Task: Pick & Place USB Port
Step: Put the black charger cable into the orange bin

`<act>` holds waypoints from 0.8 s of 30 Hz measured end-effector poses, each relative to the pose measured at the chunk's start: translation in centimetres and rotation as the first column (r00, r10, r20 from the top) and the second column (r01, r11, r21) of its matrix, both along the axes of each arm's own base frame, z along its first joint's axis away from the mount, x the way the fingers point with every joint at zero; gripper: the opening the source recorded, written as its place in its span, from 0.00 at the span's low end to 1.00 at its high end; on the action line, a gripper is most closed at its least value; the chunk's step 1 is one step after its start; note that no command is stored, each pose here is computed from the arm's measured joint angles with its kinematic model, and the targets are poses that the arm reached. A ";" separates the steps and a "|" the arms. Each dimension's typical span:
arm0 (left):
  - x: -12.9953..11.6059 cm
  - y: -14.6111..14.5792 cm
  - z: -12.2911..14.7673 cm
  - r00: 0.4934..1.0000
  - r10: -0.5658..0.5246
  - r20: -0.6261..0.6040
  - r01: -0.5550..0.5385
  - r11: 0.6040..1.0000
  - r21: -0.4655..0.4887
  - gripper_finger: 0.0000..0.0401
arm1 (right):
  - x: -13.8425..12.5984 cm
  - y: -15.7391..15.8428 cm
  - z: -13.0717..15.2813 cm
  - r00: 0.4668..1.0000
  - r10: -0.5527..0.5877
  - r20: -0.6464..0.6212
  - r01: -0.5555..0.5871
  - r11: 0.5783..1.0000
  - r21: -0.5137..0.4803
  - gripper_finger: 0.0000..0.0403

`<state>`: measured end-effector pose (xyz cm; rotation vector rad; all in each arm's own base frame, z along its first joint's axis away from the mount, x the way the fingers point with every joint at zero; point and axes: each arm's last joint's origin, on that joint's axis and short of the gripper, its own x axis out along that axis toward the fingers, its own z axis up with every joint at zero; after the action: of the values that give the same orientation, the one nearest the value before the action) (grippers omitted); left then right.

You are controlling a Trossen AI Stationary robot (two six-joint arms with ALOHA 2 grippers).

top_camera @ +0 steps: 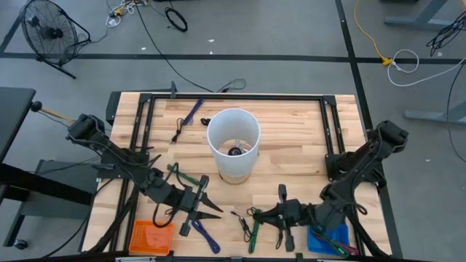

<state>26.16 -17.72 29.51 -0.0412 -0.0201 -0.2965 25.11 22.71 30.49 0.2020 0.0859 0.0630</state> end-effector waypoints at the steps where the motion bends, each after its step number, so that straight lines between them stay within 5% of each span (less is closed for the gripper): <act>1: 0.0 0.0 0.0 1.000 0.000 0.000 0.000 1.000 0.000 0.21 | 0.2 -0.2 0.0 1.000 -0.007 0.000 0.007 1.000 0.002 0.00; 14: 0.6 0.8 0.0 0.999 0.043 0.005 -0.043 0.999 0.013 0.21 | 4.2 -1.8 -1.4 0.996 0.079 0.043 -0.082 0.994 0.076 0.00; 24: 0.6 1.0 0.0 0.999 0.051 0.001 -0.051 0.999 -0.003 0.21 | 4.6 -1.8 -1.6 0.992 0.112 0.060 -0.116 0.991 0.066 0.00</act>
<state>26.78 -16.75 29.52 -0.0437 -0.0225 -0.2450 29.67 20.86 28.93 0.2648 0.0397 0.1856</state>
